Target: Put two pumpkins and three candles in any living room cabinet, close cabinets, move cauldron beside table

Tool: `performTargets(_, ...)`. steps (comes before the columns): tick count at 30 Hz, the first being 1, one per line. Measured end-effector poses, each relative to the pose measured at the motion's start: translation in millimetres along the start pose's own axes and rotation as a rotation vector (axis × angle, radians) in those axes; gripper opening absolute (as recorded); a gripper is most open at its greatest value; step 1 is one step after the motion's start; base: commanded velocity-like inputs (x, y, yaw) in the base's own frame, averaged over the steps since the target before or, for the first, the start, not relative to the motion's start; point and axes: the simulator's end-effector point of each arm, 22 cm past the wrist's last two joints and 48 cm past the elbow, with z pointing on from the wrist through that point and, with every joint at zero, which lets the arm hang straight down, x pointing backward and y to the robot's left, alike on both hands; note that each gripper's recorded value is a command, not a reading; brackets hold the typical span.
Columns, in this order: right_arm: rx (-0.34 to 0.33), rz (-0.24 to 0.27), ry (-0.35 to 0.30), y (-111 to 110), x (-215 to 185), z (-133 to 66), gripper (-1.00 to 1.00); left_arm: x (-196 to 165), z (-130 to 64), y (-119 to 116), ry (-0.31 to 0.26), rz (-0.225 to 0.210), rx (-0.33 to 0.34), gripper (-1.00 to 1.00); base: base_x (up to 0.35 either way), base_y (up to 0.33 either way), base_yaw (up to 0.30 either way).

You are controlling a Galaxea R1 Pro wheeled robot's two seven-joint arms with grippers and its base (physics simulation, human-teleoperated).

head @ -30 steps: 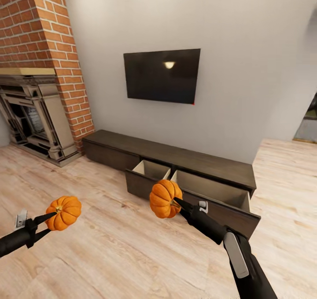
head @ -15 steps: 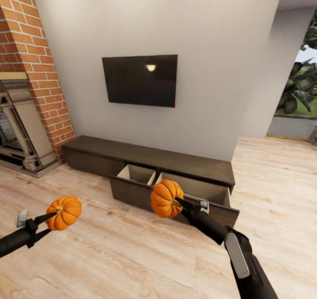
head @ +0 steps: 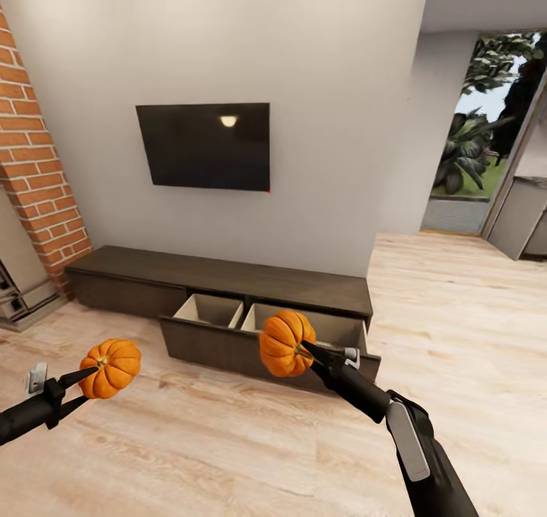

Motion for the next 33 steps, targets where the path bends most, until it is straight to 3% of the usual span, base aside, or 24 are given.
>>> performTargets(16, 0.013, -0.012, -0.001, 23, -10, 4.5, -1.0, -7, -9.5, -27, -0.003, 0.003, 0.005, -1.0, 0.0, 0.0, -0.262)
performTargets(22, 0.006, -0.064, -0.039, 34, -21, 7.9, -1.0, -10, -13.1, -37, -0.006, -0.004, 0.013, -1.0, 0.0, 0.0, -0.043)
performTargets(33, 0.004, -0.069, -0.046, 40, -24, 8.7, -1.0, -12, -16.2, -43, -0.011, -0.005, 0.015, -1.0, 0.0, 0.0, -0.001)
